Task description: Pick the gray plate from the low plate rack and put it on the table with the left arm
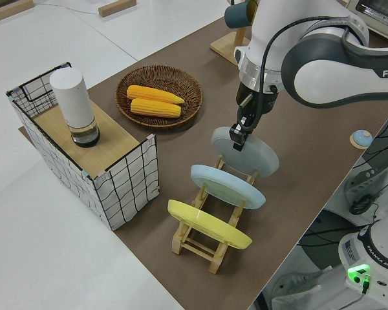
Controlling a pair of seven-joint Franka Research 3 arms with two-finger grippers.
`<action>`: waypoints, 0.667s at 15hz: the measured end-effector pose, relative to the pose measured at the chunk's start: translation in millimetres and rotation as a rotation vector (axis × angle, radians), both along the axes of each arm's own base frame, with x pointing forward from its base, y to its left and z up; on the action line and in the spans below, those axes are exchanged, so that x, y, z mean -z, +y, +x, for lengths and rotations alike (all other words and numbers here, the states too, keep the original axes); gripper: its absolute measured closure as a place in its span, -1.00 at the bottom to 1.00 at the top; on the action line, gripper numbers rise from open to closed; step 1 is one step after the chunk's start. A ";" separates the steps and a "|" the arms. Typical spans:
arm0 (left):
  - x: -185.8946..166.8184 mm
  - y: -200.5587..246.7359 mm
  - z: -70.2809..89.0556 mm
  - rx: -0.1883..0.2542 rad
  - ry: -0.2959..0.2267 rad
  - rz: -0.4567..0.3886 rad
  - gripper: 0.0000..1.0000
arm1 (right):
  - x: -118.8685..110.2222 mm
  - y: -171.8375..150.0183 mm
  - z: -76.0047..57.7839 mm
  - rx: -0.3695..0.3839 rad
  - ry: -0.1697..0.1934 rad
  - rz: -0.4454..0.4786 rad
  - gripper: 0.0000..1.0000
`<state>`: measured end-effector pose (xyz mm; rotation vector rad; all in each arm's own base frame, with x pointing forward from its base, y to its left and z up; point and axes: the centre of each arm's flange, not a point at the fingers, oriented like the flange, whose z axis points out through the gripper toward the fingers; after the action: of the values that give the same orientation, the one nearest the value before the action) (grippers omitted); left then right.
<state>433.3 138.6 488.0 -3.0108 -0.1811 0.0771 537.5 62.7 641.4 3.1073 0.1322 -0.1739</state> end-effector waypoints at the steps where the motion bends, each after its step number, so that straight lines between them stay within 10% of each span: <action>1: -12.7 0.5 0.4 -0.003 0.006 0.004 0.74 | 0.0 0.0 0.0 0.000 0.000 0.000 -0.97; 10: -69.6 -16.3 2.3 0.005 0.029 0.002 0.74 | 0.0 0.0 0.0 0.000 0.000 0.000 -0.97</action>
<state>435.6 122.3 557.6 -3.0062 -0.1715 0.1202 537.5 62.7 641.4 3.1073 0.1322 -0.1738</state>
